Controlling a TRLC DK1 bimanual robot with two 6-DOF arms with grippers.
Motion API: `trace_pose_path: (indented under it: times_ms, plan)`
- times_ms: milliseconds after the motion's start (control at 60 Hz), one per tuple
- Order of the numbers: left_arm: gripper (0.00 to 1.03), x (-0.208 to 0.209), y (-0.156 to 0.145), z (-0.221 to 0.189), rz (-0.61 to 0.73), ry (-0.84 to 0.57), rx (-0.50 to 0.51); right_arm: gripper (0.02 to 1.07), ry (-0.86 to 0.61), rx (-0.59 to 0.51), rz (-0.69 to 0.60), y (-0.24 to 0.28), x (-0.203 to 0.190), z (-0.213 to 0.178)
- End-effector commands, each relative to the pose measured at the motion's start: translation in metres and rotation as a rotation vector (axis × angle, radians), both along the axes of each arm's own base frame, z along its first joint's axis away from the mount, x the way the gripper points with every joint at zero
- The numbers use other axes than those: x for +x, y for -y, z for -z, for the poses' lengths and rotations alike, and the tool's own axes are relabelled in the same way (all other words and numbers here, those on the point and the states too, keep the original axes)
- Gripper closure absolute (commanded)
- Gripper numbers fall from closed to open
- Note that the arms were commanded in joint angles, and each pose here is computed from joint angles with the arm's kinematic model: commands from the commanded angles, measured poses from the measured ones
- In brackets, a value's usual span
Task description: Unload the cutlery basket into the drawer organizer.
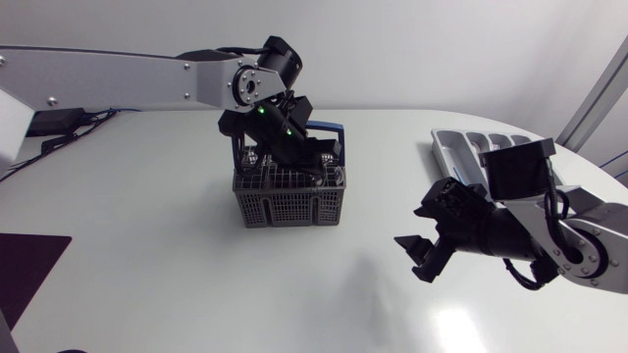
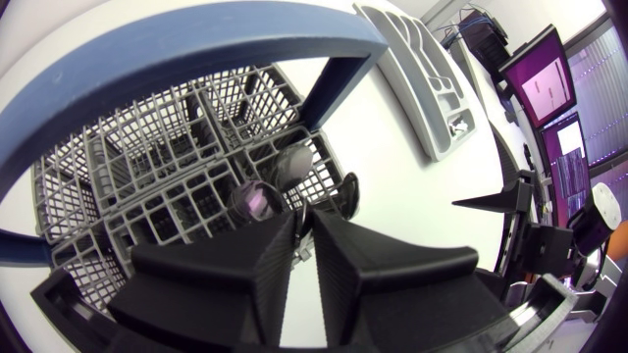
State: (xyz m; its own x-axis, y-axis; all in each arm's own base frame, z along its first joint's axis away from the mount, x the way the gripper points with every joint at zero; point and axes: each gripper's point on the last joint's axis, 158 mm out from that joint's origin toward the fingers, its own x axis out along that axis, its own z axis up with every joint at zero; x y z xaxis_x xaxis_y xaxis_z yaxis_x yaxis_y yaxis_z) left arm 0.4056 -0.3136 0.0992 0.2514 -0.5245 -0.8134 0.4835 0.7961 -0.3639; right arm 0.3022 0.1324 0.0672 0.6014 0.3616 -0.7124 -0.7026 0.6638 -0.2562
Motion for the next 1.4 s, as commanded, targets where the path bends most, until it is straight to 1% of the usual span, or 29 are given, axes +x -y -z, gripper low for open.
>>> trace_pose_path:
  times_ms: [0, 333, 467, 567, 750, 1383]
  plan:
    - [1.0, 0.008, 0.001, -0.001, 0.006, 0.016, -0.003, 0.24, -0.024, -0.013, -0.019, 0.0, -0.008, 0.014]
    - [1.0, 0.003, -0.001, -0.021, 0.005, 0.031, -0.025, 0.24, -0.024, -0.017, -0.028, -0.003, -0.01, 0.014]
    - [1.0, 0.0, -0.001, -0.033, 0.011, 0.031, -0.053, 0.24, -0.027, -0.021, -0.029, -0.002, -0.011, 0.016]
    - [1.0, -0.005, 0.001, -0.047, 0.025, 0.027, -0.093, 0.24, -0.025, -0.022, -0.033, -0.004, -0.012, 0.016]
    - [1.0, -0.009, 0.003, -0.062, 0.038, 0.037, -0.124, 0.24, -0.026, -0.024, -0.04, -0.005, -0.014, 0.017]
    - [1.0, -0.017, -0.006, -0.095, 0.035, 0.082, -0.154, 0.24, -0.027, -0.026, -0.046, -0.007, -0.016, 0.017]
